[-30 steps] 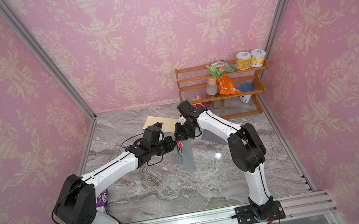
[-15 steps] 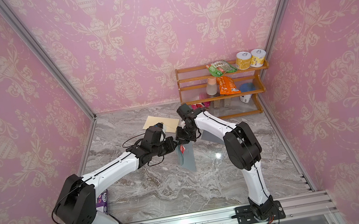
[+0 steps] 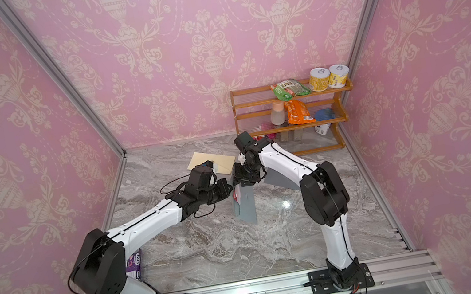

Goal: Fold the letter paper in half and place it into the envelope
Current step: Place the letter paper in the envelope.

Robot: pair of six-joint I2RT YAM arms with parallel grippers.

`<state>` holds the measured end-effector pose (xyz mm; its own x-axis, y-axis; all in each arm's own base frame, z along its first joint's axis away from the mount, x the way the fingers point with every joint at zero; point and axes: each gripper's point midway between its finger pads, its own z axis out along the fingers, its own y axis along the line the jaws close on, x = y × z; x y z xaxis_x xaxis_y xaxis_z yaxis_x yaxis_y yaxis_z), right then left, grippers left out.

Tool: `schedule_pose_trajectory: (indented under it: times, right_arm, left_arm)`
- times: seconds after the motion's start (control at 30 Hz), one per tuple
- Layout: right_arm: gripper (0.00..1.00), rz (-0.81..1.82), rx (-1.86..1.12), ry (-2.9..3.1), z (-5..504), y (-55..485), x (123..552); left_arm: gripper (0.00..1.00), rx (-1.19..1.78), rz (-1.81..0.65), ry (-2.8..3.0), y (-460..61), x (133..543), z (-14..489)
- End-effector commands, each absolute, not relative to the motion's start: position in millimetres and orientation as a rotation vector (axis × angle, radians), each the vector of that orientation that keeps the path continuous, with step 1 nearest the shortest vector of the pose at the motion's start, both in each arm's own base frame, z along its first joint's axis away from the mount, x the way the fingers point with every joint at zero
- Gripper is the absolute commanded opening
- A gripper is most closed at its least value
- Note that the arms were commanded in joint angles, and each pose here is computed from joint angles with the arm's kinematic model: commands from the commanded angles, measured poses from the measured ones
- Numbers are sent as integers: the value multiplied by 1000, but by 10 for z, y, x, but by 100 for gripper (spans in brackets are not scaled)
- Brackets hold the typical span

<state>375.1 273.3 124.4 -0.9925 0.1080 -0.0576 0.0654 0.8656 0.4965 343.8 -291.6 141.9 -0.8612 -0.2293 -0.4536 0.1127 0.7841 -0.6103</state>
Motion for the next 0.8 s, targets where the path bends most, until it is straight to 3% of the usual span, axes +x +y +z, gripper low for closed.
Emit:
schedule_pose_trajectory:
  times: [0.0,0.13,0.77]
  right_arm:
    - [15,773,129,2944,1272,2720,3752]
    - [0,758,132,2967,1151,2720,3777]
    - [0,648,104,3082,614,2586,3485]
  left_arm:
    - [0,-102,-888,2443,-2923,3427,1463]
    - [0,-102,-886,2438,-2910,3423,1485]
    - [0,-100,-876,2436,-2932,3469,1494]
